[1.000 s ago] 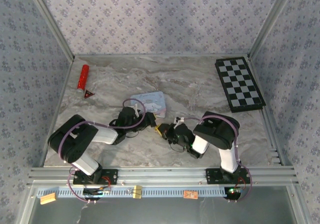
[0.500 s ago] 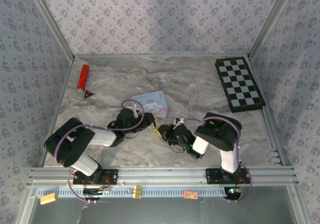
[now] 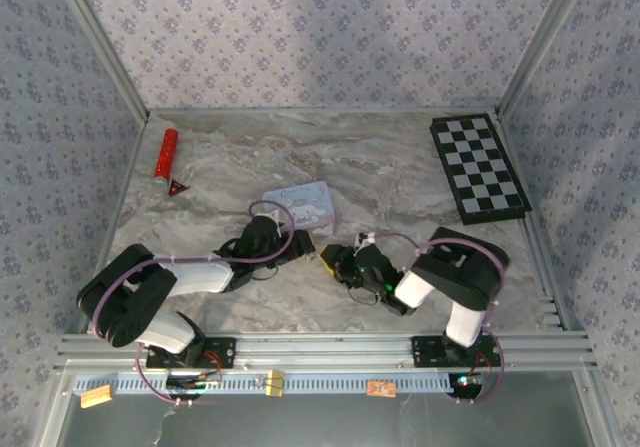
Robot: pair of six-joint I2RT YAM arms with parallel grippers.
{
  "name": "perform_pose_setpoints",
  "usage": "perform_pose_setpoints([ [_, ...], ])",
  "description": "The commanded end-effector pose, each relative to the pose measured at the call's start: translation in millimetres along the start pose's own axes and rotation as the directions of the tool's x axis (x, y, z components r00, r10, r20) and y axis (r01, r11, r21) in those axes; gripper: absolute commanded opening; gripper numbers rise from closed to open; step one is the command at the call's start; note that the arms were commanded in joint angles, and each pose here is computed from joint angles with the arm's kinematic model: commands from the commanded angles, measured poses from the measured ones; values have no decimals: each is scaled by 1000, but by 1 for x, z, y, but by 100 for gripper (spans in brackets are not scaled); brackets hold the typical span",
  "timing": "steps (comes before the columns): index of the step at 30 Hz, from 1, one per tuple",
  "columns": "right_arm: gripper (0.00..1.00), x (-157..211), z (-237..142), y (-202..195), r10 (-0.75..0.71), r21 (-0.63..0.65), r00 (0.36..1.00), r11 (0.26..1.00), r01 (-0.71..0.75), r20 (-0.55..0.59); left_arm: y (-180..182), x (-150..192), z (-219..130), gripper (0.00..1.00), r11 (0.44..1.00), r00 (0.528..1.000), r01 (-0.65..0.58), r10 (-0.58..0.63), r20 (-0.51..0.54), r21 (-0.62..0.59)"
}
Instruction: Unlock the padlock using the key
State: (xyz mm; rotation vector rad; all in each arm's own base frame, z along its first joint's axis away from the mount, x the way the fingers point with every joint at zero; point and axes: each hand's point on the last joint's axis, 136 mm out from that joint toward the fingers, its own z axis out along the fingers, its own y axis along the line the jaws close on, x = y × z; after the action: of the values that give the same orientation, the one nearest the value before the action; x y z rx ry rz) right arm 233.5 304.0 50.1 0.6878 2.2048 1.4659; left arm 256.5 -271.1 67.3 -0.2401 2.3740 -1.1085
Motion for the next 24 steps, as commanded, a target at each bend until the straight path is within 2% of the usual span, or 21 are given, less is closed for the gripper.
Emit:
perform_pose_setpoints([
  [1, 44, -9, -15, -16, -124, 125, 992, 985, 121, 17, 6, -3, 0, 42, 998, 999, -39, 41, 26, -47],
  [4, 52, -16, -27, -7, -262, 191, 965, 948, 256, 4, 14, -1, 2, 42, 997, 999, -28, 30, 27, -73],
  [6, 54, -21, -34, 0, -364, 242, 931, 901, 359, -26, 17, 0, 2, 43, 996, 999, -28, 31, 33, -82],
  [9, 56, -27, -40, 18, -443, 213, 896, 873, 438, -26, 23, 0, 2, 45, 996, 998, -24, 29, 54, -90],
  [21, 55, -37, -44, 29, -468, 182, 883, 867, 463, -16, 20, 12, 28, 43, 999, 1000, -27, 28, 8, -30],
  [24, 55, -36, -44, 27, -469, 181, 883, 866, 465, -23, 17, 14, 39, 38, 1000, 999, -28, 28, -20, 3],
])
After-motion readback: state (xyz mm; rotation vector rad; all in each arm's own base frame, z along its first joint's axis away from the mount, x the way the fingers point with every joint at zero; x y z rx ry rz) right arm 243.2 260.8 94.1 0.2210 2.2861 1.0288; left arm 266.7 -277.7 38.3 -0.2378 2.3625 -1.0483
